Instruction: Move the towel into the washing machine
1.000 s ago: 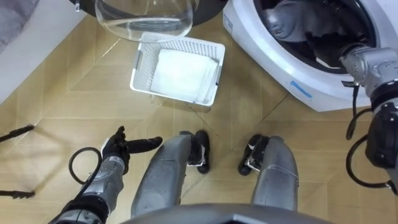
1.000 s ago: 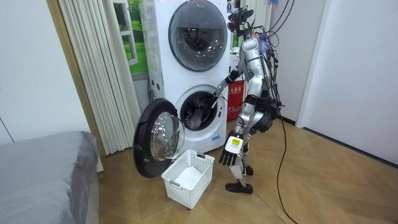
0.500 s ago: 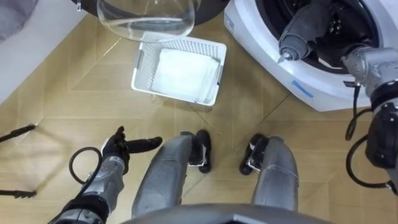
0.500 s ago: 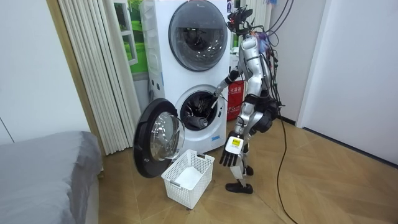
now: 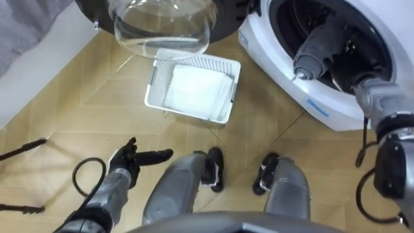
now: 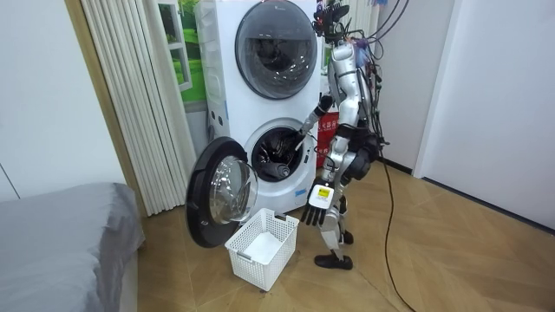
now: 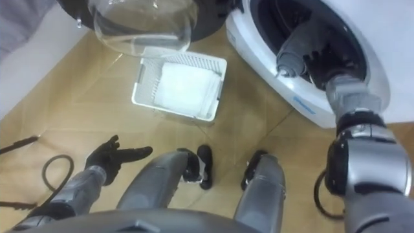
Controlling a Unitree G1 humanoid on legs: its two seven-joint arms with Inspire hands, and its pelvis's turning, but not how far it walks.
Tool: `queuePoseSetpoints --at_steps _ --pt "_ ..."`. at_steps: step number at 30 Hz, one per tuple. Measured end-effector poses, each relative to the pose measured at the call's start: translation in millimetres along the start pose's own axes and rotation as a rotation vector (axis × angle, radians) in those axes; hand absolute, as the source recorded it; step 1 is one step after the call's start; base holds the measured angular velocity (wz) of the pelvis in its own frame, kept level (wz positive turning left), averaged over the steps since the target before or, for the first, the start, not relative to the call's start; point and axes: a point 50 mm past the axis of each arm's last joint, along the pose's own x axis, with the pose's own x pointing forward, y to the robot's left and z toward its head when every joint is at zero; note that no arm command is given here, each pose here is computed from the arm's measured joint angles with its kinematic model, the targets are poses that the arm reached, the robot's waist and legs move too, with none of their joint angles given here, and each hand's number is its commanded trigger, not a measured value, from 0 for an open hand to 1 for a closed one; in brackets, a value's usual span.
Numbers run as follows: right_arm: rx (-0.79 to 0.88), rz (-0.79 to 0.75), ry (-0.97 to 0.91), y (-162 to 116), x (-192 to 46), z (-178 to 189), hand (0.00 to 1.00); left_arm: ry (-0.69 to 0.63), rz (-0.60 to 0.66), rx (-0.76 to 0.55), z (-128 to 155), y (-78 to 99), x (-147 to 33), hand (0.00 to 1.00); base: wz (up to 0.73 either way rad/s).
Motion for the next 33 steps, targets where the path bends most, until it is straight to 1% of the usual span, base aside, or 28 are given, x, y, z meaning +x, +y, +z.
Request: queuePoseSetpoints --at_steps 1,2,4,5,7,8,10,11,13,17,19,22,24,28,33 --pt "-0.041 -0.023 0.007 -16.4 -3.2 -3.2 0.0 0.024 0.01 0.007 -5.6 5.0 -0.7 0.0 0.0" --pt "-0.063 -0.043 0.009 -25.7 -5.1 -5.3 0.0 0.038 0.02 0.018 -8.8 7.8 -1.1 0.0 0.03" --pt "-0.16 -0.132 0.033 -67.7 -16.6 -17.4 0.0 0.088 0.059 0.029 -22.5 20.4 -4.8 0.0 0.0" --pt "-0.184 -0.152 0.042 -77.2 -20.1 -20.7 0.0 0.098 0.066 0.03 -26.0 23.3 -6.2 0.0 -0.06" --pt "-0.256 -0.232 0.077 -112.9 -35.4 -28.2 0.0 0.119 0.088 0.031 -35.4 30.9 -10.5 0.0 0.0" --pt "-0.268 -0.257 0.084 -122.6 -40.0 -28.9 0.0 0.125 0.092 0.033 -37.7 32.0 -11.4 0.0 -0.06" --pt "-0.357 -0.352 0.12 -155.5 -58.5 -31.5 0.0 0.146 0.103 0.039 -45.9 35.6 -14.8 0.0 -0.19" --pt "-0.385 -0.371 0.134 -162.4 -62.9 -34.2 0.0 0.152 0.106 0.041 -48.1 36.6 -15.7 0.0 -0.16" --pt "-0.49 -0.433 0.212 -187.3 -80.9 -46.8 0.0 0.162 0.125 0.045 -52.9 39.5 -17.8 0.0 -0.12" --pt "-0.613 -0.468 0.299 -205.5 -96.4 -57.6 0.0 0.168 0.142 0.04 -58.5 42.9 -20.8 0.0 -0.15" --pt "-0.691 -0.5 0.352 -217.2 -106.7 -60.3 0.0 0.174 0.164 0.03 -63.9 49.0 -24.3 0.0 -0.05" --pt "-0.795 -0.505 0.395 -222.8 -112.2 -61.5 0.0 0.185 0.192 0.022 -71.1 55.8 -29.1 0.0 0.0" --pt "-0.837 -0.506 0.412 -225.2 -114.7 -63.5 0.0 0.203 0.209 0.005 -78.5 59.5 -33.2 0.0 0.02" --pt "-0.887 -0.494 0.453 -227.0 -117.4 -70.6 0.0 0.239 0.242 -0.01 -90.3 65.9 -40.1 0.0 0.03" --pt "-0.901 -0.498 0.488 -230.4 -121.5 -76.2 0.0 0.271 0.269 0.007 -96.3 63.7 -41.8 0.0 0.0"
